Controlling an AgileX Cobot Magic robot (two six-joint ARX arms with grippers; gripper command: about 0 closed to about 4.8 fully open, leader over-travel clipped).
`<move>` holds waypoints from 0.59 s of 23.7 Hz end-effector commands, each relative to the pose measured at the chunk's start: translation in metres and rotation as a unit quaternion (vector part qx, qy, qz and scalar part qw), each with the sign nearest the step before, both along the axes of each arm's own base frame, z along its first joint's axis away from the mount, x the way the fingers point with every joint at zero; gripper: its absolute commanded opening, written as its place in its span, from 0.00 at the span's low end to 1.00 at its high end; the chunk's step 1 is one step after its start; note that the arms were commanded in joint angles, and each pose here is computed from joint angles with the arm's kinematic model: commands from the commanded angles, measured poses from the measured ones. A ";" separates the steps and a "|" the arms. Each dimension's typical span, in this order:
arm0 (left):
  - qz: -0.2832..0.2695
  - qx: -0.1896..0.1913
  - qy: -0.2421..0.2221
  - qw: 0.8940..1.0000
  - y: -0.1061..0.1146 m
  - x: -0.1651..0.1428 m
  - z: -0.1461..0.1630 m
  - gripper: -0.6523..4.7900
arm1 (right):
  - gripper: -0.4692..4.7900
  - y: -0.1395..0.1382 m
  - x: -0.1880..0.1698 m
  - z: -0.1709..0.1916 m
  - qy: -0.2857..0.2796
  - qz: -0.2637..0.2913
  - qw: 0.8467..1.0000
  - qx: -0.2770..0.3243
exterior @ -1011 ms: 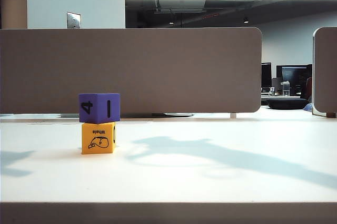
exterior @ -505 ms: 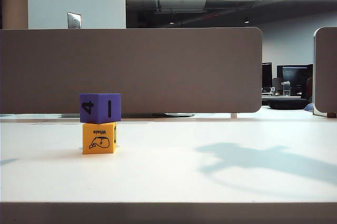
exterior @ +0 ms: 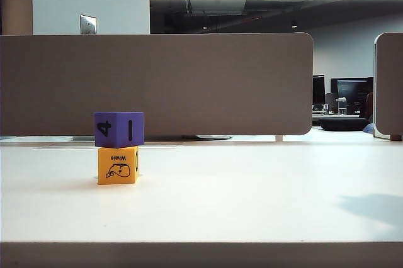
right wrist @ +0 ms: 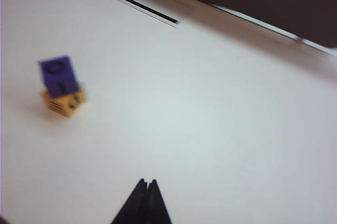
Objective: Stack the letter block on the right onto the letter block on the left.
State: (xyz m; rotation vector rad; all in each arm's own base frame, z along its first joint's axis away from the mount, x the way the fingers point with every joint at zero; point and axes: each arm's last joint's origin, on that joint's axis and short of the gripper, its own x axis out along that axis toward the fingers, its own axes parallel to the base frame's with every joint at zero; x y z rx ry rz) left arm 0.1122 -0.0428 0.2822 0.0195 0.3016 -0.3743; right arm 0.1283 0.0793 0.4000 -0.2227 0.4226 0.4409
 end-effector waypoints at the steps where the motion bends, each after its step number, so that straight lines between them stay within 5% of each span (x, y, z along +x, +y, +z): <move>1: 0.006 -0.018 -0.027 0.999 0.000 0.001 -0.010 0.11 | 0.07 -0.010 -0.008 -0.025 -0.040 -0.068 0.997 -0.003; 2: 0.016 -0.005 -0.004 1.000 0.001 0.000 -0.020 0.11 | 0.07 -0.017 -0.013 -0.046 -0.038 -0.113 0.992 -0.032; 6: 0.043 -0.019 0.021 0.999 0.001 0.002 -0.032 0.11 | 0.08 -0.024 -0.025 -0.069 -0.023 -0.117 0.993 -0.026; 14: 0.042 -0.044 -0.043 0.997 0.002 0.001 -0.063 0.11 | 0.08 -0.034 -0.041 -0.115 -0.100 -0.107 0.988 0.054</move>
